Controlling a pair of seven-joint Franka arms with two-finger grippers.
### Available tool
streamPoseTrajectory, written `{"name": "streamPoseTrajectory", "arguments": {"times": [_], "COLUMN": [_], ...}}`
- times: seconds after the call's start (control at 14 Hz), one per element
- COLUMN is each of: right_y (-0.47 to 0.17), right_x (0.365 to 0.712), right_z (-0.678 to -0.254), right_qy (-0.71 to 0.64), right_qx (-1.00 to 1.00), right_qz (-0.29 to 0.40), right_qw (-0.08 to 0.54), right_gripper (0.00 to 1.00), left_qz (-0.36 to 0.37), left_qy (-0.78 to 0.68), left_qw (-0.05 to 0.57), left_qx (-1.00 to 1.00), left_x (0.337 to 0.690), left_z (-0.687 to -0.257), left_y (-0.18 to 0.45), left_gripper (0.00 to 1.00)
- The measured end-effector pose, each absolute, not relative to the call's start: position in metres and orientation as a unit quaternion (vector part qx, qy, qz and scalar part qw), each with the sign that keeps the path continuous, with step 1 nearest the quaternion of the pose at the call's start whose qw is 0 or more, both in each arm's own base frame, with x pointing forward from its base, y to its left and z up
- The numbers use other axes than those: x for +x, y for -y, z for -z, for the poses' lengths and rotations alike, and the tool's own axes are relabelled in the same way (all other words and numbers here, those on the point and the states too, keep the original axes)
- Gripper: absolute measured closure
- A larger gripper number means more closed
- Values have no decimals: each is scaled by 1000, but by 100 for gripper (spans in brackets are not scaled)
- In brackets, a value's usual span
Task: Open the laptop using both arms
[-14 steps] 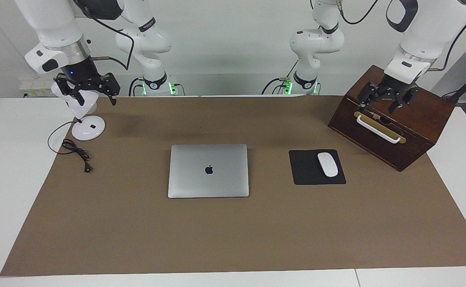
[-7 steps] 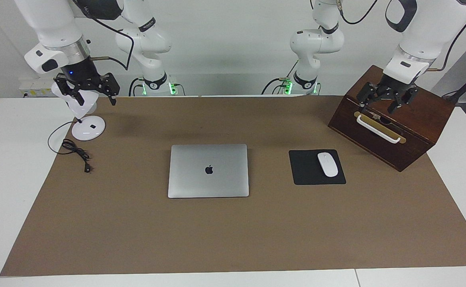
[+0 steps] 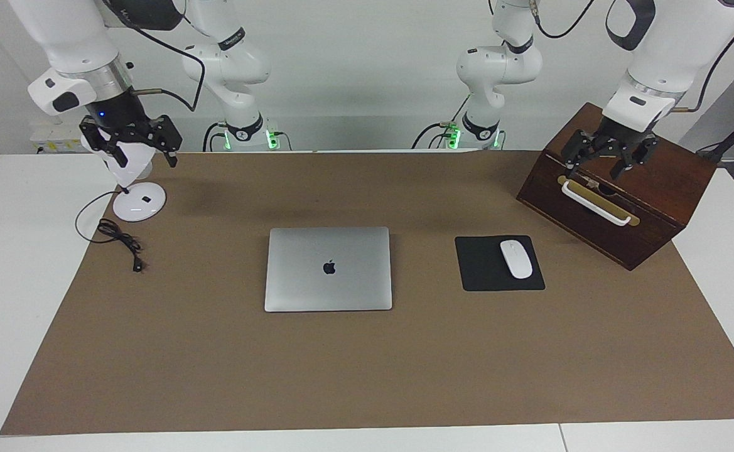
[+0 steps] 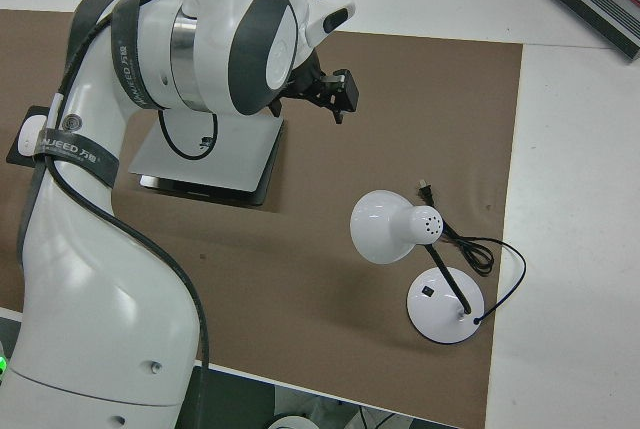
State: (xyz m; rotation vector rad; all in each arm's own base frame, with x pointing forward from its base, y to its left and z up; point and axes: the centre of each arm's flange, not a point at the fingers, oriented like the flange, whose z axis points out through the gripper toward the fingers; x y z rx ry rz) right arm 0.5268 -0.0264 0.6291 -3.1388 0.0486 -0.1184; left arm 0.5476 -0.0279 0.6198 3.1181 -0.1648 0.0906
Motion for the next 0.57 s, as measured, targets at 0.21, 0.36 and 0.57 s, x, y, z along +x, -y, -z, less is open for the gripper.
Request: {"name": "streamPoseTrajectory", "arguments": {"times": [0.21, 0.36, 0.57], "right_y": [27, 29, 34], "right_x": [537, 546, 571], "right_z": [-633, -634, -639], "right_qy": [-16, -16, -20], "right_qx": [-997, -995, -991], "right_qz": [74, 97, 136], "right_qw": [-1, -2, -3], "right_gripper": [0, 0, 0], "left_qz": [-33, -35, -34], "left_qy": [53, 53, 48], "left_qw": [9, 9, 9], "left_qx": [998, 998, 998], "left_x": [548, 549, 549], "left_z": [-621, -621, -620], "left_y": [29, 28, 26], "left_gripper": [0, 0, 0]}}
